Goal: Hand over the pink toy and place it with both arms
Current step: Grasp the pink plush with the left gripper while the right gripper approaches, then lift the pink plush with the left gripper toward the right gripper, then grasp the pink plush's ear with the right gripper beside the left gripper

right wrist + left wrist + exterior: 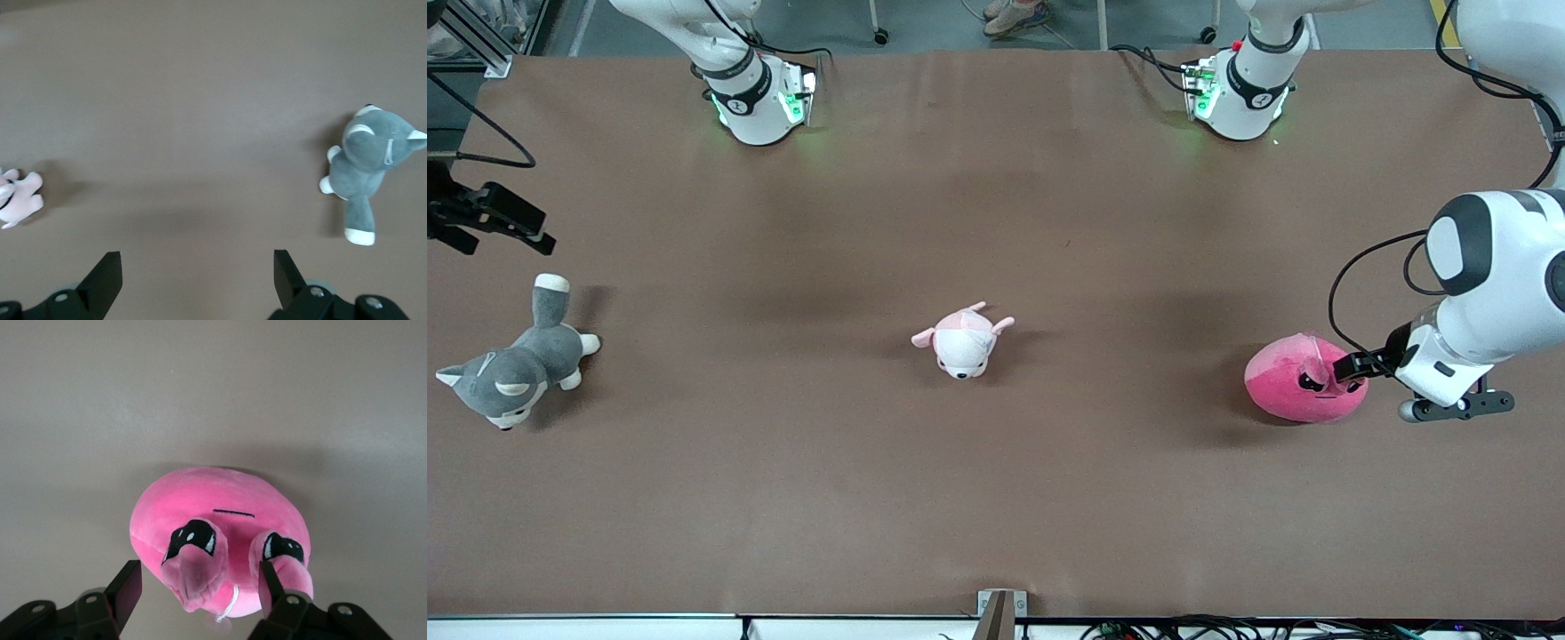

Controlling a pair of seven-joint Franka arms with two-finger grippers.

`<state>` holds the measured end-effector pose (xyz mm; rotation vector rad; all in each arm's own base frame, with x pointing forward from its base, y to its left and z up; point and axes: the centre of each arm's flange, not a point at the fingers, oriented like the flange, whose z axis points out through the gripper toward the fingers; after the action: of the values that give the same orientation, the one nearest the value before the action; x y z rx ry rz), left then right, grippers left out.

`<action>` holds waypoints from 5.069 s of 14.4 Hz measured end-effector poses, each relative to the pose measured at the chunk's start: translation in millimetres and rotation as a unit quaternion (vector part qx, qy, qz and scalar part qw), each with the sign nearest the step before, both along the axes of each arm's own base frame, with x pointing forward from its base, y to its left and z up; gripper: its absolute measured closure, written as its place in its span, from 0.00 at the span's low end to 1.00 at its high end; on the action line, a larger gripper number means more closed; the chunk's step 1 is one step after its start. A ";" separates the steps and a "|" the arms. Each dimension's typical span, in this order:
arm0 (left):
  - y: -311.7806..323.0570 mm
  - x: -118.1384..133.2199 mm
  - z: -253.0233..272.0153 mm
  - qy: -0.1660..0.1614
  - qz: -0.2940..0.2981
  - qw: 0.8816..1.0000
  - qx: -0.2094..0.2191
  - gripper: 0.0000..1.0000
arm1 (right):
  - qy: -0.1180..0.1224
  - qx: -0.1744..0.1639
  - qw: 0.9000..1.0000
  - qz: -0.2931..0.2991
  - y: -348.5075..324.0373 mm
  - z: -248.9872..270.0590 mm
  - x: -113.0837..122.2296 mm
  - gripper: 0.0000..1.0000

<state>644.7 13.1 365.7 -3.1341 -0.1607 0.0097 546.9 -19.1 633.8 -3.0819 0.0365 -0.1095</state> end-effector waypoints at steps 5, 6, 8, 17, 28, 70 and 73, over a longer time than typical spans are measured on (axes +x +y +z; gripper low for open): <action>2.3 -3.7 -7.8 0.006 0.002 1.000 0.000 0.36 | 0.001 0.065 0.997 0.028 46.6 1.4 -0.3 0.02; 4.1 -3.8 -8.0 0.006 0.003 1.000 0.000 0.48 | 0.001 0.071 0.997 0.035 56.1 1.4 -0.7 0.09; 5.8 -4.2 -8.6 0.006 0.005 1.000 0.000 0.56 | 0.005 0.084 0.995 0.051 79.8 0.4 -1.8 0.15; -2.1 -0.7 30.5 -0.024 -0.003 1.000 0.000 0.94 | 0.032 0.183 0.978 0.097 169.6 -15.5 -2.9 0.17; -172.0 -26.6 187.9 -0.003 -0.087 0.995 -0.056 0.94 | 0.063 0.215 0.967 0.118 215.2 -29.7 -8.8 0.19; -533.0 -206.0 251.1 0.003 0.195 0.959 -0.206 0.94 | 0.141 0.289 0.944 0.075 324.6 -65.8 -15.8 0.26; -533.0 -204.6 249.5 0.004 0.195 0.959 -0.206 0.94 | 0.139 0.289 0.944 0.072 325.1 -70.0 -12.6 0.26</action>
<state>440.1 -519.9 615.2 -3.4417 -0.8845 0.0637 534.3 306.0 563.9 -2.4758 -0.1221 0.2920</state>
